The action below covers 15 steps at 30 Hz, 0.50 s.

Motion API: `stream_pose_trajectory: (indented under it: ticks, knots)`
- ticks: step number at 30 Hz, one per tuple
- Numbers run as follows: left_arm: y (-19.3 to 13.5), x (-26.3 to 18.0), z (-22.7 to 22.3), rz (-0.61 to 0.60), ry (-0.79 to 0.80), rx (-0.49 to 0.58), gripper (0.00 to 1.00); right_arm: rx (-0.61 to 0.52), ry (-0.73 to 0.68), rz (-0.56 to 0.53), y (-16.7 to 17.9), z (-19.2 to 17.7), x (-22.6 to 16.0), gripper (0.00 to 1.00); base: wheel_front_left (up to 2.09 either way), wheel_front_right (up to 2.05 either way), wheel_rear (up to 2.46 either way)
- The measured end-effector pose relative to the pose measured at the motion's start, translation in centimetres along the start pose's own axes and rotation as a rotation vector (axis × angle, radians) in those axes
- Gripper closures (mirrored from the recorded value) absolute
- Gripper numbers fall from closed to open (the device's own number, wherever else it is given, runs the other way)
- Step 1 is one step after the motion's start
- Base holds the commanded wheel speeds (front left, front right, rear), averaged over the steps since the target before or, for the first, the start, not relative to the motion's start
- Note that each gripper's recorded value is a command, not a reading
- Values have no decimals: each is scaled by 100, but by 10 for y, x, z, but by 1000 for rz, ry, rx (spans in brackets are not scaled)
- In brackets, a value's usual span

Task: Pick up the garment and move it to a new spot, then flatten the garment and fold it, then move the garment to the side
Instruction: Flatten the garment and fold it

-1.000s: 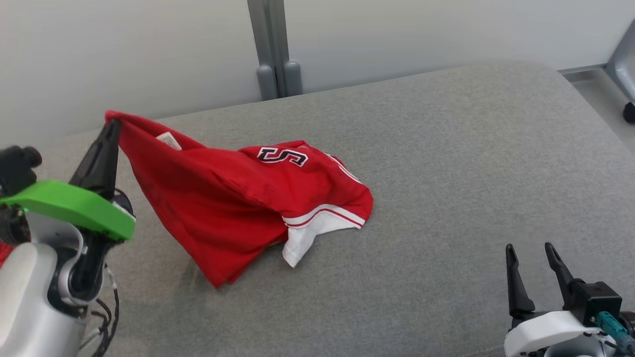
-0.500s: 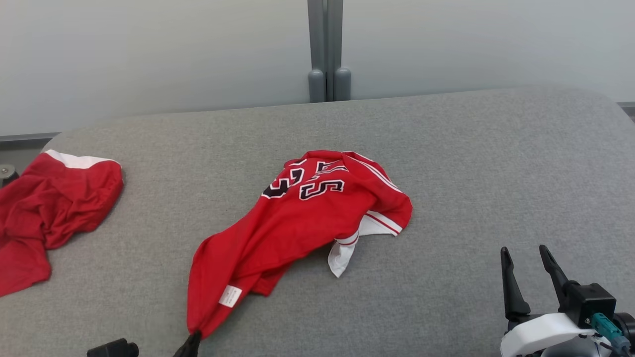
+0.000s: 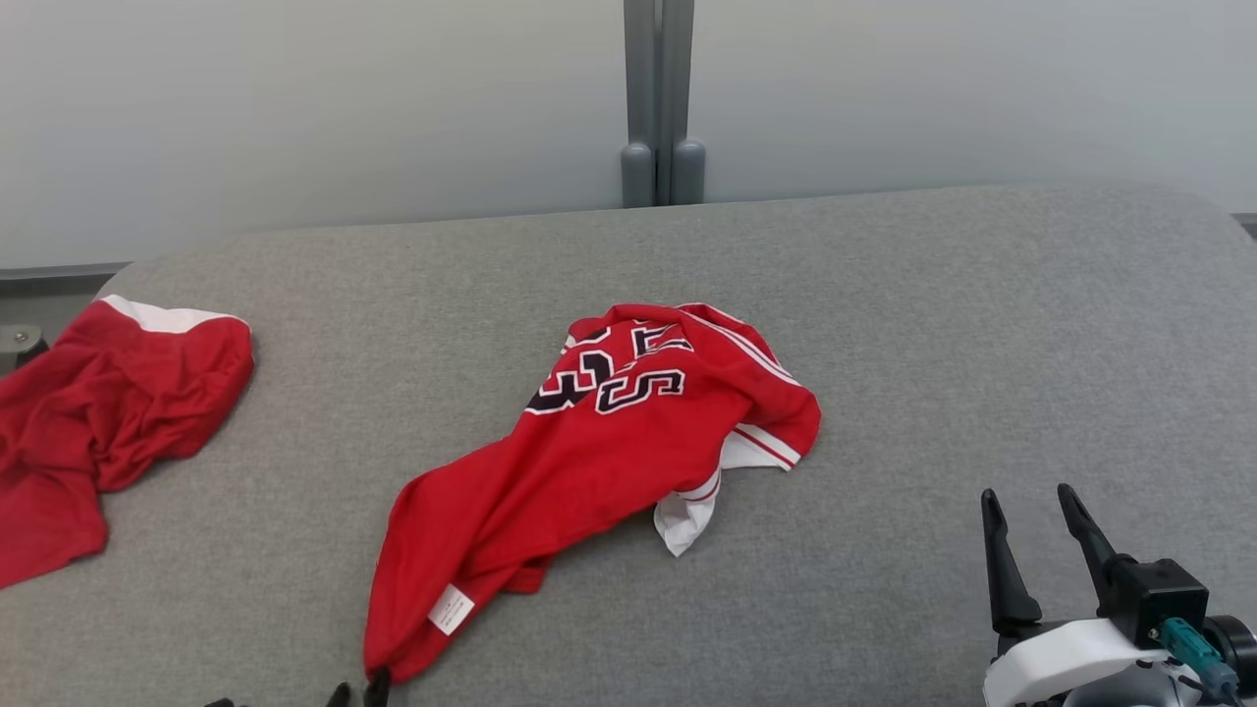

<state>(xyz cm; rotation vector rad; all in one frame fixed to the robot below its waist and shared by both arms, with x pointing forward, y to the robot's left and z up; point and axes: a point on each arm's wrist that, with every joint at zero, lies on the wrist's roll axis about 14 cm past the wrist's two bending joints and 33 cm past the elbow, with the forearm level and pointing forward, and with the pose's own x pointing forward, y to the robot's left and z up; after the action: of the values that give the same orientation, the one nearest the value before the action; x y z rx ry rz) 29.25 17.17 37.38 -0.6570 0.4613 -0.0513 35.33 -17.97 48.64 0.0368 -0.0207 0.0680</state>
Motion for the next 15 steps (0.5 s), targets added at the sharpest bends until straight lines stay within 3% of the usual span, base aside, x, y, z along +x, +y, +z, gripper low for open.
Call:
stream_pose_trajectory:
  ticks: [4,8,12,15]
  knots:
    - [19,-7,7,38,-11,23,0,0,0,-24,-8,0,-5,0,0,0,0]
    - [50,-12,31,149,-60,96,0,-2,-5,-49,-15,1,-10,0,0,0,0]
    - [33,0,60,128,-143,133,0,-2,-7,-72,-22,2,-14,0,0,0,0]
    - [-8,13,82,14,-212,189,0,-2,-8,-84,-25,3,-17,0,0,0,0]
